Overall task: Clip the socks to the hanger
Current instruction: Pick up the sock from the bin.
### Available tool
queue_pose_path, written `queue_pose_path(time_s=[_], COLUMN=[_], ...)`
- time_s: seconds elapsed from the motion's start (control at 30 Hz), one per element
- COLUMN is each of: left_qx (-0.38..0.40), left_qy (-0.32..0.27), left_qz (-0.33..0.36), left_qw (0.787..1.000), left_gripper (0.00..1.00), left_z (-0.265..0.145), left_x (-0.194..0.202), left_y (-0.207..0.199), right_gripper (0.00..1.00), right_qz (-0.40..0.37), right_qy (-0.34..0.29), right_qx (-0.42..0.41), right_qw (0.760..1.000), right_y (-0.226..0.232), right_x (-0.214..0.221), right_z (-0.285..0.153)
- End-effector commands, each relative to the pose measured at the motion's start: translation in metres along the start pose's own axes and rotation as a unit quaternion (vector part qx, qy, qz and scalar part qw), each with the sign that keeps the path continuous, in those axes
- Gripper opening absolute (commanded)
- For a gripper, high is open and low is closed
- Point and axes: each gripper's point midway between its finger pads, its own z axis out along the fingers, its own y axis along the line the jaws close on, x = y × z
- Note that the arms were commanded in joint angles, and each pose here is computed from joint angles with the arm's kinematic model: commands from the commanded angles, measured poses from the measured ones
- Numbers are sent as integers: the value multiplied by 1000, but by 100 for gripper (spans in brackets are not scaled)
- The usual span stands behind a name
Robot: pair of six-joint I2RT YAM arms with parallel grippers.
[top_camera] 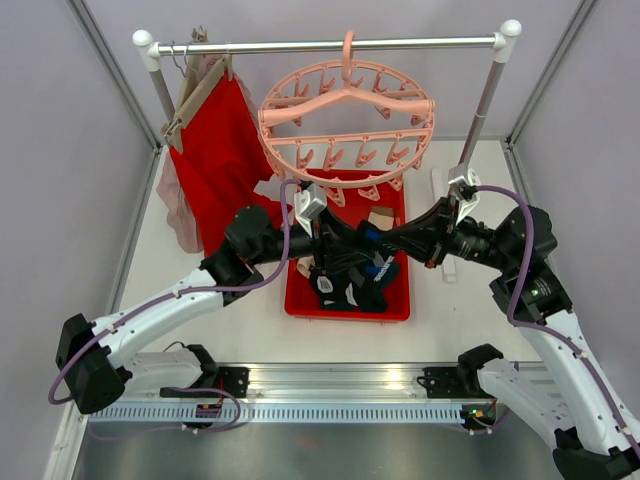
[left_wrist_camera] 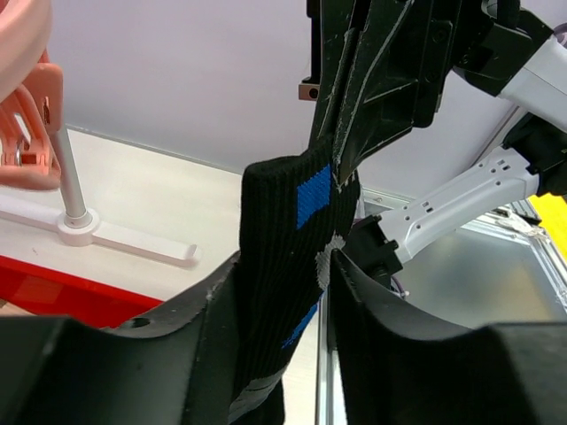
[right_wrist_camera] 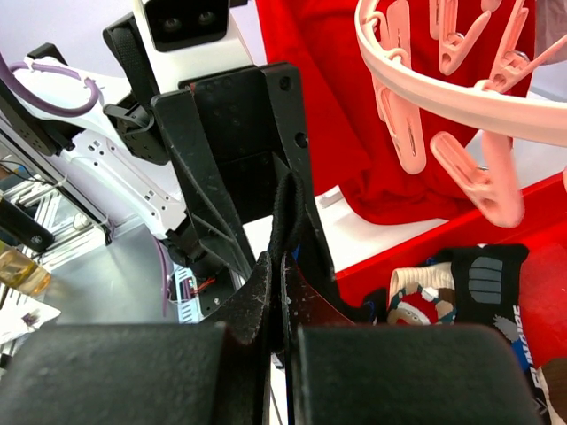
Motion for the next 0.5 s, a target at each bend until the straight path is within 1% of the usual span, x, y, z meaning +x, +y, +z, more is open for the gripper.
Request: queue_pose_path(time_s=[0.0, 0.03, 0.1, 0.13, 0.2, 0.23, 0.3, 0.4, 0.43, 0.47], left_qx=[17, 18, 17, 15, 9, 4, -9, -34, -42, -53], left_qy=[-41, -42, -43, -41, -42, -39, -39, -33, -30, -23], left_qz=[42, 41, 41, 40, 37, 35, 30, 17, 11, 5], left_qw=[998, 998, 998, 998, 998, 999, 999, 999, 999, 998], left_gripper=[46, 39, 30, 21, 11, 3, 2, 2, 2, 2], left_z=[4, 4, 4, 4, 4, 4, 3, 1, -1, -3], left_x=[-27, -27, -28, -27, -27, -25, -23, -18, -16, -12], left_y=[-9, -10, -9, -8, -7, -5, 0, 7, 10, 13], right_gripper=[0, 0, 0, 0, 0, 0, 1, 22, 40, 46], right_qz=[-32, -31, -31, -31, -31, -33, -32, -38, -43, -55], right_qy=[-8, -7, -4, -3, -2, -3, 2, 4, 4, -1], right_qx=[-7, -7, -2, -1, 3, 7, 12, 51, 69, 115], right_qw=[999, 999, 999, 1000, 1000, 999, 999, 998, 997, 992], right_y=[6, 5, 2, 1, -1, -3, -5, -18, -24, -38], right_x=[-13, -12, -10, -10, -10, -10, -8, -8, -8, -13], right_z=[0, 0, 1, 2, 2, 2, 2, 0, -1, -6])
